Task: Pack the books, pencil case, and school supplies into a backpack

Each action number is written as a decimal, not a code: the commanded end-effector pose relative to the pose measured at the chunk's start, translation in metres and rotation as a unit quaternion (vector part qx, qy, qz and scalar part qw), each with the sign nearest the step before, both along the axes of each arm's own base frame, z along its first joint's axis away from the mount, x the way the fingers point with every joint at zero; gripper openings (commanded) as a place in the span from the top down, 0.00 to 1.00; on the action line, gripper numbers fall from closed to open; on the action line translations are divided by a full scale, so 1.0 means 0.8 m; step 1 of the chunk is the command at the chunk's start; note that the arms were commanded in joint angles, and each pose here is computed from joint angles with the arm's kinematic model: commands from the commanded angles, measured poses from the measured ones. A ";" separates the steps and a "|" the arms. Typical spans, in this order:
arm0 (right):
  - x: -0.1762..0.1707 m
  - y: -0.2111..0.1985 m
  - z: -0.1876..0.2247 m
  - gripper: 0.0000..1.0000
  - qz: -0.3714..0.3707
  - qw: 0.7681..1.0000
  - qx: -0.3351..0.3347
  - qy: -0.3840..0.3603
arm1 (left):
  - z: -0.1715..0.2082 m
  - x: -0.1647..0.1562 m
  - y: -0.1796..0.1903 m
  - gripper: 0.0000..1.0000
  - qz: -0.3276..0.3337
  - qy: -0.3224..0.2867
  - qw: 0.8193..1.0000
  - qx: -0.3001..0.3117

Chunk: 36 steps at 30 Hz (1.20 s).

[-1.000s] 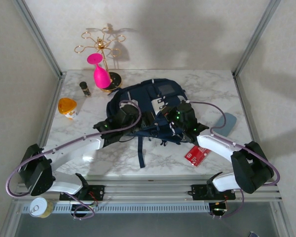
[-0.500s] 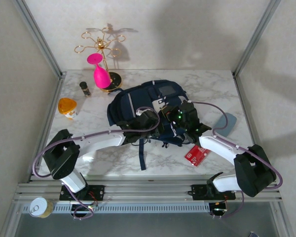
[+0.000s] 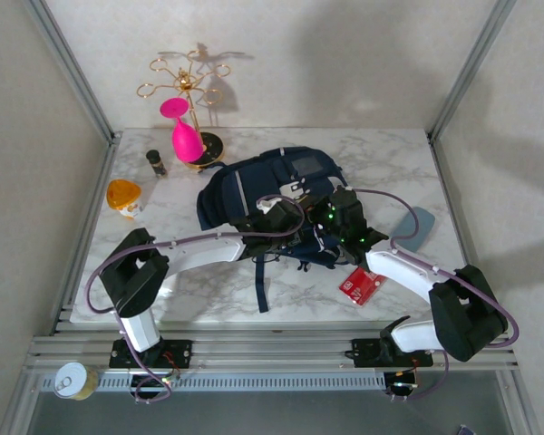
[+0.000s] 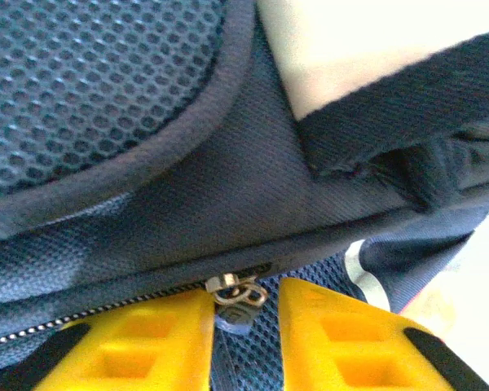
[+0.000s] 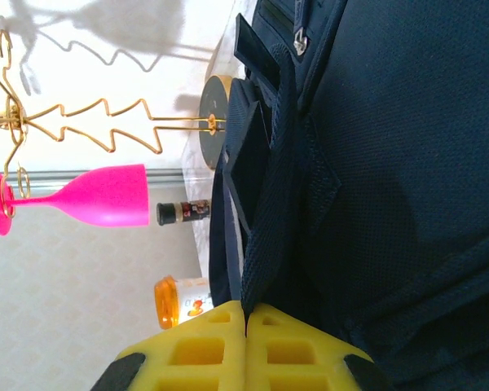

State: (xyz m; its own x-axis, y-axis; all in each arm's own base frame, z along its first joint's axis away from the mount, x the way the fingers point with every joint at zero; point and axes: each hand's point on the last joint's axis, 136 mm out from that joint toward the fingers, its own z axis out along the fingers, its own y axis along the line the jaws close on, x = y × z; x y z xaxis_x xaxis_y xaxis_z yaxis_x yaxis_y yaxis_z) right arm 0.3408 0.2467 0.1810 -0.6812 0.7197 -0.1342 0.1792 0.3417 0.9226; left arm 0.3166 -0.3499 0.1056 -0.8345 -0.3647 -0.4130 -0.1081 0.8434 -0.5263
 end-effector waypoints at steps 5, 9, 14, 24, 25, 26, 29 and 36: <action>0.004 0.001 0.052 1.00 -0.002 0.997 0.045 -0.059 | 0.010 0.019 0.006 0.84 0.045 -0.033 0.998 0.003; 0.005 0.000 0.055 1.00 0.001 0.997 0.041 -0.063 | 0.015 0.018 0.002 0.87 0.029 -0.035 0.999 0.002; 0.009 -0.010 0.047 1.00 -0.002 0.998 0.027 -0.057 | 0.027 0.009 0.006 1.00 0.011 -0.037 0.999 -0.001; 0.006 -0.035 0.012 0.63 0.019 0.999 -0.034 -0.017 | 0.040 -0.006 0.018 1.00 -0.033 -0.037 0.999 -0.002; 0.000 -0.037 0.006 0.55 0.026 0.999 -0.045 -0.007 | 0.041 -0.006 0.019 1.00 -0.035 -0.036 0.999 -0.002; -0.005 -0.038 0.002 0.50 0.033 0.998 -0.056 0.002 | 0.041 -0.006 0.020 1.00 -0.035 -0.037 0.999 -0.001; -0.034 -0.045 -0.023 0.37 0.044 0.995 -0.078 0.045 | 0.042 -0.006 0.019 1.00 -0.036 -0.039 0.999 -0.003; -0.053 -0.041 -0.050 0.42 0.049 0.994 -0.064 0.069 | 0.042 -0.005 0.009 1.00 -0.046 -0.037 0.998 -0.016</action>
